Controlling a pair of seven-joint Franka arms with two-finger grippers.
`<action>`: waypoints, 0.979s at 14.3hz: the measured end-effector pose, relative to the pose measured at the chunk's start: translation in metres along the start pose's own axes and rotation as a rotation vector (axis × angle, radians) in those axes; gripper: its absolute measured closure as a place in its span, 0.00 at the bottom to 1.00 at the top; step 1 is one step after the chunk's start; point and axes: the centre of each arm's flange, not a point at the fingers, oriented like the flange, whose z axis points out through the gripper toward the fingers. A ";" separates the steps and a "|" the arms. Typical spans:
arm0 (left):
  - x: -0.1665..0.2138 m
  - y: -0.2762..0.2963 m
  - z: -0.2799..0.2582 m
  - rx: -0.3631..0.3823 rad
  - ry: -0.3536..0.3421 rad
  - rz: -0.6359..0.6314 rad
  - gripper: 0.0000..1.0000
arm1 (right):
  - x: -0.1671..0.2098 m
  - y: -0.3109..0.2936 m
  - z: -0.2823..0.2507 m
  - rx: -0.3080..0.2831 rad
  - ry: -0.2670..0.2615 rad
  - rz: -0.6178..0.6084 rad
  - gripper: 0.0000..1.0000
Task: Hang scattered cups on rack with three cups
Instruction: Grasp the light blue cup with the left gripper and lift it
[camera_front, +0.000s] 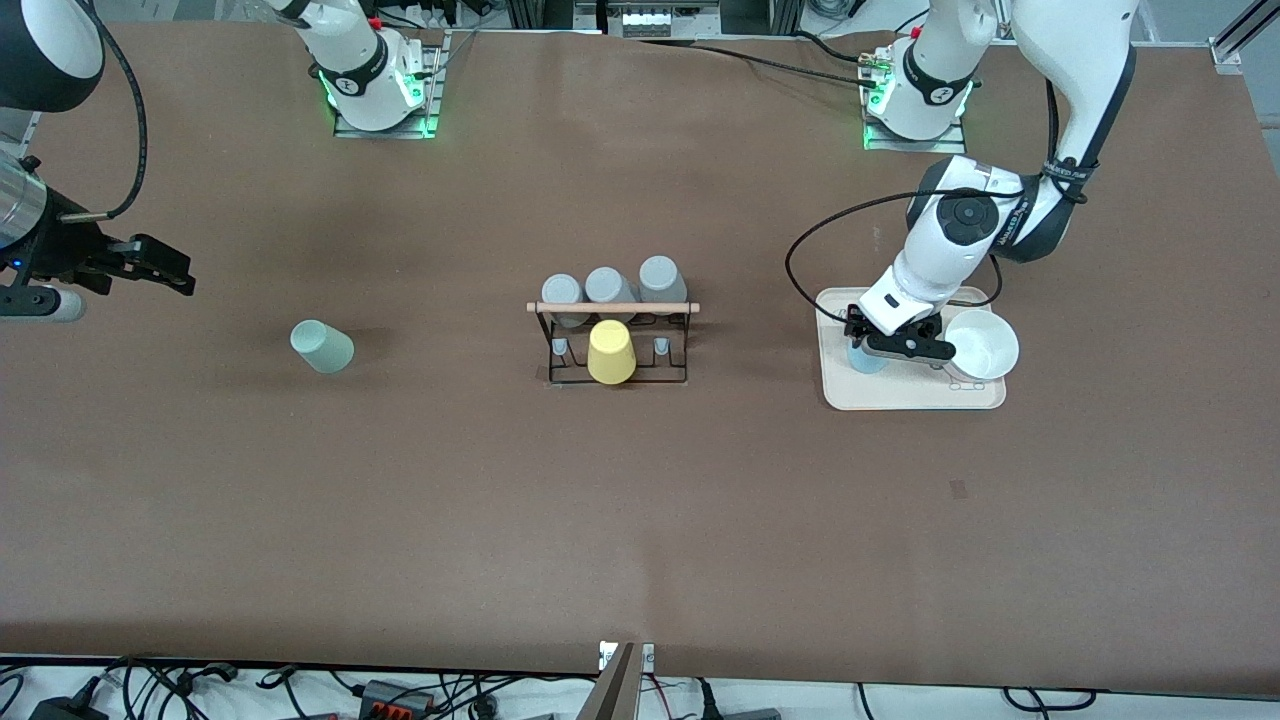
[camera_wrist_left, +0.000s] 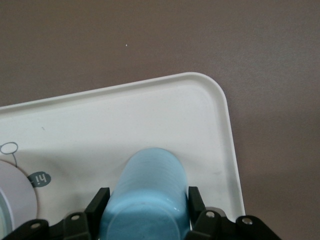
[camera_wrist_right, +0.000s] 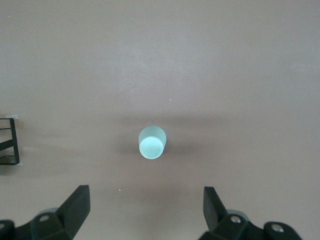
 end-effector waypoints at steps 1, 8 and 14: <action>0.003 0.000 -0.003 0.004 -0.006 -0.001 0.32 | 0.000 0.000 0.000 0.000 0.000 0.000 0.00; 0.075 0.019 -0.100 0.072 -0.041 0.011 0.32 | 0.000 0.000 0.000 0.000 -0.001 0.000 0.00; 0.143 0.117 -0.191 0.016 -0.038 0.006 0.32 | 0.000 0.000 0.000 0.000 -0.001 0.001 0.00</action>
